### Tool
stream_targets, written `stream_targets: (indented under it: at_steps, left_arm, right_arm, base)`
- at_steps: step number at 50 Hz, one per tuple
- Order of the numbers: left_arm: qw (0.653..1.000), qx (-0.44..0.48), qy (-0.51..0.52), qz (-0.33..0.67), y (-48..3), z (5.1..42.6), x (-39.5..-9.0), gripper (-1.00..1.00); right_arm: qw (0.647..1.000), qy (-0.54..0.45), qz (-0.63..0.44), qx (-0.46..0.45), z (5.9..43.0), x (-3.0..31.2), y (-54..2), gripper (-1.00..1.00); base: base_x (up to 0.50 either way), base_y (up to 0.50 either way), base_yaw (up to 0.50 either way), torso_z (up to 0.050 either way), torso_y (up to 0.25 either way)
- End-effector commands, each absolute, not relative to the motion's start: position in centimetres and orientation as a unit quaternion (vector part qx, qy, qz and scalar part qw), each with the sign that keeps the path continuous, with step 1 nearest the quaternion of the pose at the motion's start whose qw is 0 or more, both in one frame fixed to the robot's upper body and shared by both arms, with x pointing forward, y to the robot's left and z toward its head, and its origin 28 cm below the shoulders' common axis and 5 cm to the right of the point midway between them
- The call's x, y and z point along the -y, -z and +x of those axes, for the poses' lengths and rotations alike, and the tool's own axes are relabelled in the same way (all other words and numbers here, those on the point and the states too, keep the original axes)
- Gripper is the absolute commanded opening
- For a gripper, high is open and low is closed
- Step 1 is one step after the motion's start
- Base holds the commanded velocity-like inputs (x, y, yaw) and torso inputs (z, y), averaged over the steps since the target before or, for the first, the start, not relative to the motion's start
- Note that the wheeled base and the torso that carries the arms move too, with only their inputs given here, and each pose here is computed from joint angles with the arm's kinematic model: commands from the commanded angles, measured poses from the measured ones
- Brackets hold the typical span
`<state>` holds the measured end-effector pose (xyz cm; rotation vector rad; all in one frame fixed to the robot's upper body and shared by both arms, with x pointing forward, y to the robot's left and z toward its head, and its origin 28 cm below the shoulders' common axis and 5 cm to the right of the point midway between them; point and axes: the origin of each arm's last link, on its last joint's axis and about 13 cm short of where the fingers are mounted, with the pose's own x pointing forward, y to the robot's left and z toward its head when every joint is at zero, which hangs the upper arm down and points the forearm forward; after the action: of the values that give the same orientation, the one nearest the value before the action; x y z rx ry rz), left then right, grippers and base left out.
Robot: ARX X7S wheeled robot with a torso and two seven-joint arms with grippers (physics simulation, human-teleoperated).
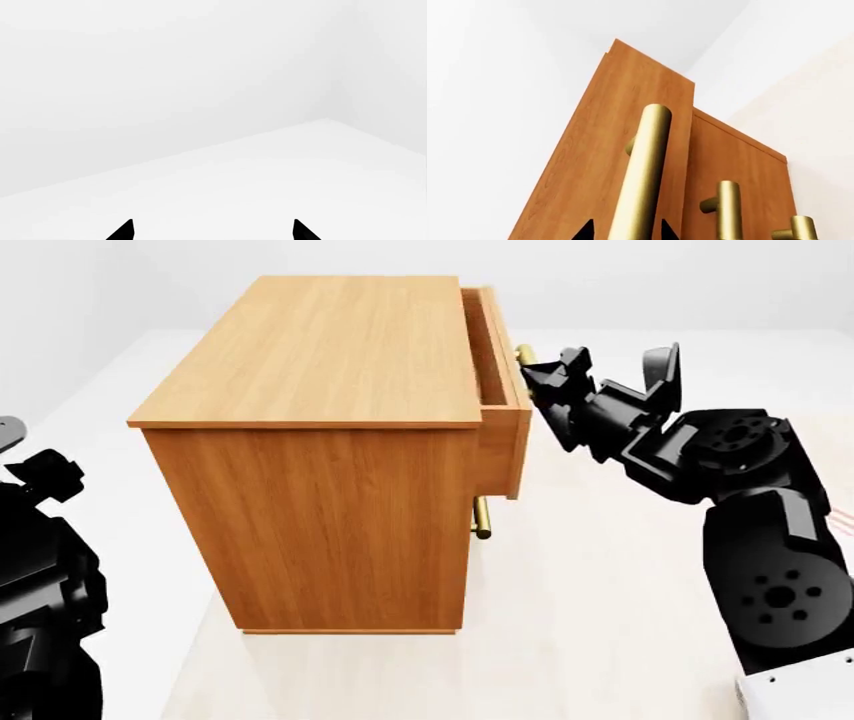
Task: Open the top drawer of the cabinet and put the bowl in it.
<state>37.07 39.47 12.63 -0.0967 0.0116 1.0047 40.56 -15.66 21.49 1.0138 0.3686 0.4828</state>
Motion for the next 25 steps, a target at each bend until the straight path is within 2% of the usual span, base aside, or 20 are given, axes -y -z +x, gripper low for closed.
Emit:
stream_targets:
  at_steps: [1,25]
  left_arm:
    - [0.875,-0.006,-0.482,-0.047,-12.6,37.1,-39.5,1.00]
    - [0.876,-0.005,-0.480,-0.045,-12.6,37.1,-39.4,1.00]
  right_arm:
    - [0.855,-0.202,0.450,-0.160,40.3,18.0,-22.0,-1.00]
    - [0.857,-0.194,0.455,-0.146,39.9,19.9,-22.1,-1.00]
  base:
    - [0.00,0.00,0.00,0.000,0.000]
    - [0.00,0.00,0.00,0.000,0.000]
